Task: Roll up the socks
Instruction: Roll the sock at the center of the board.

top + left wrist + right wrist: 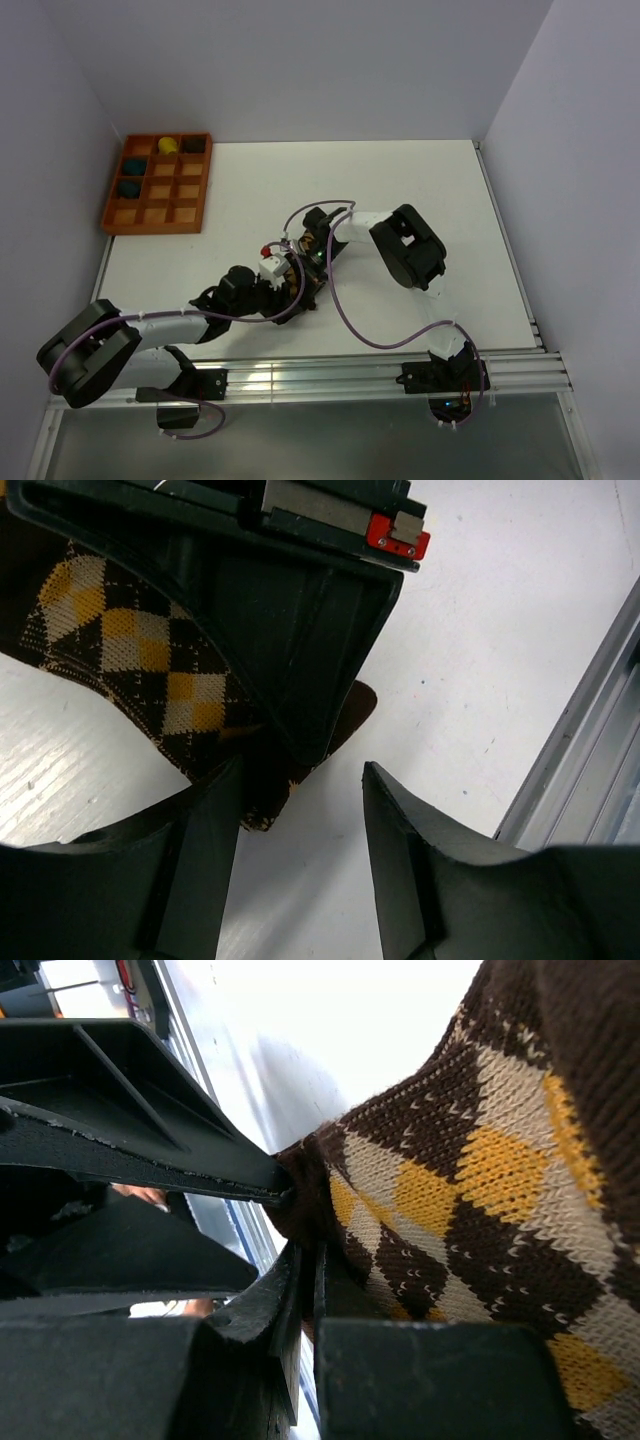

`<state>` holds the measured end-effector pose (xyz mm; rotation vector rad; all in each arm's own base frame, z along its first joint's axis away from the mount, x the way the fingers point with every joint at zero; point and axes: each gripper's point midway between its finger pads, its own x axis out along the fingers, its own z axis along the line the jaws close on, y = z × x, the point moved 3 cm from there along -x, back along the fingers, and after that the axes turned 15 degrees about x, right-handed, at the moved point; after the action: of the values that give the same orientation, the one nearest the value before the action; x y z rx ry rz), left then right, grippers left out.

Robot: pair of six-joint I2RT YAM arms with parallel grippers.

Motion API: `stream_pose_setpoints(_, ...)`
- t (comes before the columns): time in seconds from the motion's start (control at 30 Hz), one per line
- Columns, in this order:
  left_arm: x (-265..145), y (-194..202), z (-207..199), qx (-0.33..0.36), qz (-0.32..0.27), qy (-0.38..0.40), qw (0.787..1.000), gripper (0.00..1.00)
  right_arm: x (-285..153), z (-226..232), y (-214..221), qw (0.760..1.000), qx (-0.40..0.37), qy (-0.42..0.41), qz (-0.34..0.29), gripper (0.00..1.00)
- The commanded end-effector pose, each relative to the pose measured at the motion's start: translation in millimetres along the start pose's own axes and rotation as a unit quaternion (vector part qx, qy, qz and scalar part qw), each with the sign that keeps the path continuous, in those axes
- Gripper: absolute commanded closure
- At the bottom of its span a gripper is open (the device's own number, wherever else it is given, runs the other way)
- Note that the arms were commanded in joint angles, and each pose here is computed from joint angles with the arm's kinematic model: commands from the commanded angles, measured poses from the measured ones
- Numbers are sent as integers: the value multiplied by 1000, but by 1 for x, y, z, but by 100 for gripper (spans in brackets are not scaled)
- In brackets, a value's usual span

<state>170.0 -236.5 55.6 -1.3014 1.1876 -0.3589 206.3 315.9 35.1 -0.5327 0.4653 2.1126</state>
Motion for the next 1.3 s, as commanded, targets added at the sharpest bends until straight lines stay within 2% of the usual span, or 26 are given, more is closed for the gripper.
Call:
stream_pose_setpoints(0.0,6,-11,-3,6,-5,9,1000,43,-6,-41,-6,996,-3,90,-4,100)
stream_pose_setpoints(0.33,15,-8,-7,39,21,3,999,38,-10,-39,-6,997,-21,77,22,100)
stream_pose_setpoints(0.43,19,-7,-4,53,31,-24,998,37,-13,-38,-6,996,-24,76,27,100)
stream_pose_setpoints(0.63,13,-23,5,84,-1,-76,994,33,-14,-46,-6,995,-20,88,36,100)
stream_pose_setpoints(0.73,13,-25,4,95,1,-68,993,33,-15,-47,-6,995,-18,92,37,100)
stream_pose_setpoints(0.9,23,-14,-2,92,29,-41,995,37,-17,-47,-8,995,-19,90,31,100)
stream_pose_setpoints(1.13,25,-10,-6,93,36,-28,995,45,-22,-48,-12,996,-14,89,21,100)
stream_pose_setpoints(1.23,28,-7,-8,96,43,-21,994,51,-23,-46,-12,996,-15,86,18,100)
stream_pose_setpoints(1.27,30,-4,-9,98,49,-19,994,57,-23,-45,-13,996,-18,86,16,100)
